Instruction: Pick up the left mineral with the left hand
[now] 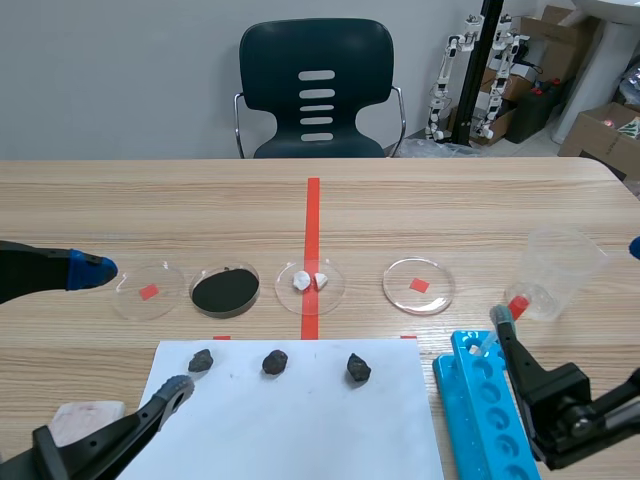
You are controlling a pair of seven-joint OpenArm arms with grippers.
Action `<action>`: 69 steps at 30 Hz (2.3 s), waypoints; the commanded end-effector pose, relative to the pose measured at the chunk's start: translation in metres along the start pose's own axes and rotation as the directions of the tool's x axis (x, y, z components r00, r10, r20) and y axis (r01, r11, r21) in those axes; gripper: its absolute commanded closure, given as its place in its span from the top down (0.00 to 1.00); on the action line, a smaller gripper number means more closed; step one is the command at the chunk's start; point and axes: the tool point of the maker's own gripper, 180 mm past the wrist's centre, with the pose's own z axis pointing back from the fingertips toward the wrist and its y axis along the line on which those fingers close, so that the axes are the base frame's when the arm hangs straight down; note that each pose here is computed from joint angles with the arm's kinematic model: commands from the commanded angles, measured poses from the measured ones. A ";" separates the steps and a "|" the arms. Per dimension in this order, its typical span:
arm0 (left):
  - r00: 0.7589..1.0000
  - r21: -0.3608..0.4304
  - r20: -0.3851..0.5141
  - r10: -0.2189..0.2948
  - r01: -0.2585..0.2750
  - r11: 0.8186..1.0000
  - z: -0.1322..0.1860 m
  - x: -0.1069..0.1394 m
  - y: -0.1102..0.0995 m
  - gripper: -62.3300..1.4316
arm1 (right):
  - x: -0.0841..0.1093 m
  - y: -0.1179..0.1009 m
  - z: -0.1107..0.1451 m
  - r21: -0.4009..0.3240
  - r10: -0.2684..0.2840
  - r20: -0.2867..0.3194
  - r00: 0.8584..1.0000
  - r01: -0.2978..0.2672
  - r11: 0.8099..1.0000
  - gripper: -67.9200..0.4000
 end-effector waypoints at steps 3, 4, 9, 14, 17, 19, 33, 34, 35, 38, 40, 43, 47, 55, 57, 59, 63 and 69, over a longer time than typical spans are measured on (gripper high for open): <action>1.000 0.006 0.025 0.006 -0.006 1.000 0.000 0.006 0.001 1.00 | 0.011 0.000 -0.001 0.007 -0.004 0.037 0.999 0.004 1.000 1.00; 1.000 0.006 0.025 0.006 -0.006 1.000 0.000 0.006 0.001 1.00 | 0.011 0.000 -0.001 0.007 -0.004 0.036 0.999 0.004 1.000 1.00; 1.000 0.006 0.025 0.006 -0.006 1.000 0.000 0.006 0.001 1.00 | 0.010 0.000 -0.001 0.007 -0.004 0.036 0.999 0.004 1.000 1.00; 1.000 0.006 0.025 0.006 -0.006 1.000 0.000 0.006 0.001 1.00 | 0.011 0.000 -0.001 0.007 -0.004 0.036 0.999 0.004 1.000 1.00; 1.000 0.006 0.025 0.006 -0.006 1.000 0.000 0.006 0.001 1.00 | 0.011 0.000 -0.001 0.007 -0.004 0.037 0.999 0.004 1.000 1.00; 1.000 0.006 0.025 0.006 -0.006 1.000 0.000 0.006 0.001 1.00 | 0.011 0.000 -0.001 0.007 -0.004 0.037 0.999 0.004 1.000 1.00; 1.000 0.008 0.026 0.008 -0.008 1.000 0.000 0.006 0.001 1.00 | 0.011 0.000 -0.001 0.007 -0.004 0.036 0.999 0.004 1.000 1.00; 1.000 0.008 0.026 0.008 -0.008 1.000 0.000 0.006 0.001 1.00 | 0.011 0.000 -0.001 0.007 -0.004 0.036 0.999 0.004 1.000 1.00; 1.000 0.008 0.026 0.008 -0.008 1.000 0.000 0.006 0.001 1.00 | 0.011 0.000 -0.001 0.007 -0.004 0.036 0.999 0.004 1.000 1.00; 1.000 0.008 0.008 0.010 -0.010 1.000 0.000 0.003 0.001 1.00 | 0.011 0.000 -0.001 0.007 -0.004 0.036 0.999 0.004 1.000 1.00; 1.000 0.006 -0.007 0.021 -0.021 1.000 -0.001 0.001 -0.001 1.00 | 0.011 0.000 -0.001 0.007 -0.004 0.036 0.999 0.004 1.000 1.00; 0.997 0.012 -0.049 0.062 -0.061 0.998 -0.003 -0.007 0.000 1.00 | 0.011 0.000 -0.001 0.007 -0.005 0.037 0.999 0.004 1.000 1.00; 0.979 0.045 -0.148 0.138 -0.133 0.990 -0.010 -0.022 0.005 1.00 | 0.010 0.000 -0.001 0.007 -0.005 0.036 0.999 0.004 1.000 1.00; 0.899 0.214 -0.304 0.315 -0.258 0.942 -0.022 -0.049 0.022 1.00 | 0.011 0.000 -0.001 0.007 -0.005 0.036 0.999 0.004 1.000 1.00; 0.870 0.251 -0.339 0.357 -0.283 0.926 -0.025 -0.056 0.022 1.00 | 0.011 0.000 -0.001 0.007 -0.005 0.036 0.999 0.004 1.000 1.00; 0.847 0.277 -0.348 0.402 -0.317 0.907 -0.031 -0.057 0.021 1.00 | 0.011 0.000 -0.001 0.007 -0.005 0.036 0.999 0.004 1.000 1.00; 0.814 0.325 -0.346 0.466 -0.362 0.874 -0.045 -0.052 0.021 1.00 | 0.011 0.000 -0.001 0.007 -0.005 0.036 0.999 0.004 1.000 1.00; 0.753 0.426 -0.319 0.575 -0.429 0.797 -0.066 -0.044 0.028 1.00 | 0.011 0.000 -0.001 0.007 -0.004 0.036 0.999 0.004 1.000 1.00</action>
